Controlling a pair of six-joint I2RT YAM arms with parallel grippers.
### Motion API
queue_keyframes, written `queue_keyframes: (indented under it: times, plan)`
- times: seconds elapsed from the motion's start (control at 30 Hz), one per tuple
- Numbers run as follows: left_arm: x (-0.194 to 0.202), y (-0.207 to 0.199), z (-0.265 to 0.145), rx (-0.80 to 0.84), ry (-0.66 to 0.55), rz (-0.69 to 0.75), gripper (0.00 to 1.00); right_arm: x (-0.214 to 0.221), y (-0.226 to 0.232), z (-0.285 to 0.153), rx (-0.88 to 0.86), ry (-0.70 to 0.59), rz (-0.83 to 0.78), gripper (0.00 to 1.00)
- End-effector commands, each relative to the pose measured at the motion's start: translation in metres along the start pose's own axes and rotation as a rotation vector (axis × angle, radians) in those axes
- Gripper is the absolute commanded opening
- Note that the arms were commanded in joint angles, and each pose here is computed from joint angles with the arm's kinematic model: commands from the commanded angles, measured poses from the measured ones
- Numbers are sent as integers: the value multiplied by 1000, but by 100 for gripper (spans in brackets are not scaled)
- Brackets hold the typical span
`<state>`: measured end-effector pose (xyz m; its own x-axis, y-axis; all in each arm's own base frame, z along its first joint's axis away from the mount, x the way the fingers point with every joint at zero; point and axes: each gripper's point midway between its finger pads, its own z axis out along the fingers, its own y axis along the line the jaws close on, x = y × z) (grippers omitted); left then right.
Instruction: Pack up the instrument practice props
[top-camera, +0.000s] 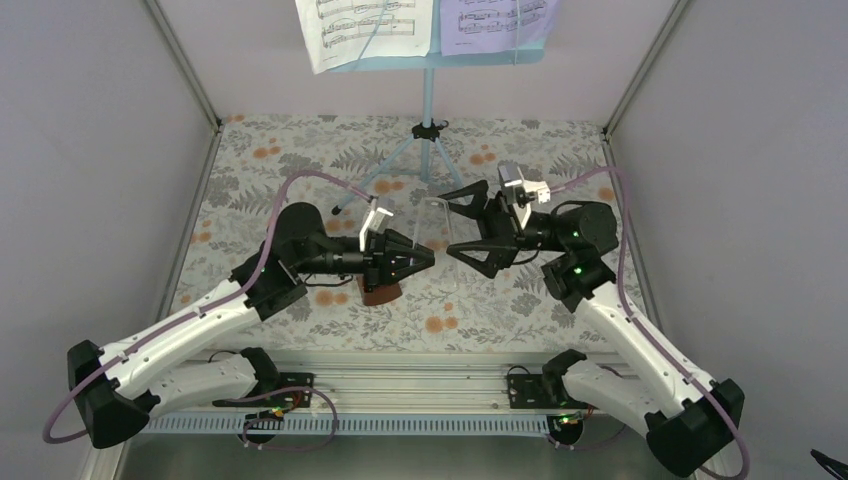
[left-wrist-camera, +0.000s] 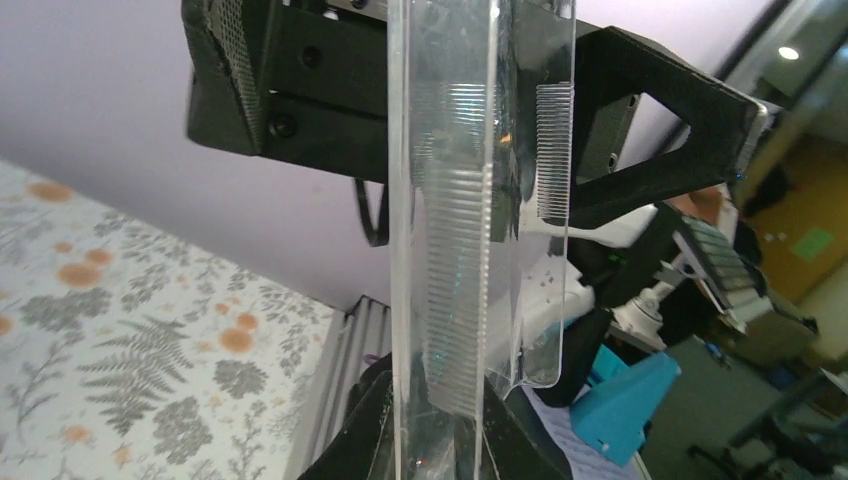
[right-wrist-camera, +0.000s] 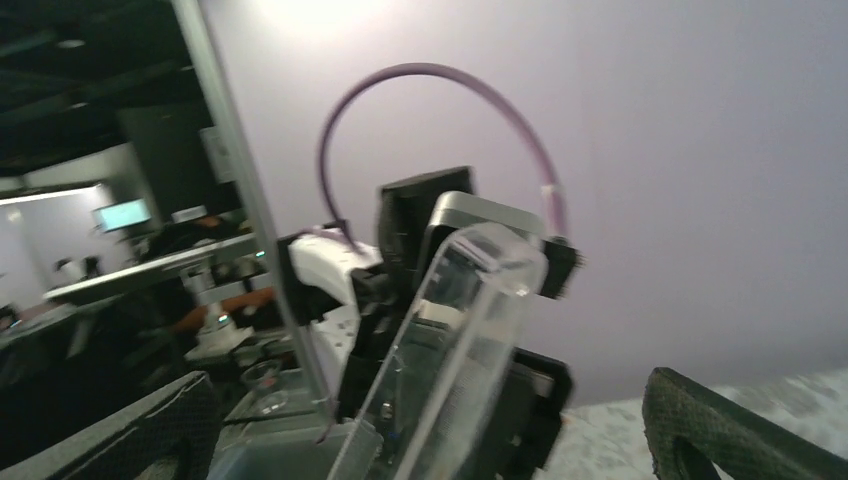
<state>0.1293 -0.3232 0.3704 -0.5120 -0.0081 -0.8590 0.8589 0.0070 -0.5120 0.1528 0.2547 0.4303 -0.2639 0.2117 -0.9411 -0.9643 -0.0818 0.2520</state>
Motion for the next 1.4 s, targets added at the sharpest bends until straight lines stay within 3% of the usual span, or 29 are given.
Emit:
queue_keyframes:
  times: [0.0, 0.53, 0.8, 1.17, 1.37]
  plan:
    - [-18, -43, -8, 167, -12, 118, 11, -17, 43, 14, -195, 19, -106, 100]
    - [-16, -72, -16, 305, 19, 173, 11, -19, 98, 35, -495, 102, -119, 91]
    - [-14, -78, -18, 338, 30, 186, 11, -18, 107, 37, -542, 121, -98, 70]
    - [-11, -80, -18, 358, 44, 194, 11, -16, 118, 36, -604, 134, -73, 54]
    - [-11, -77, -18, 340, 41, 194, 11, -15, 121, 37, -607, 136, -61, 40]
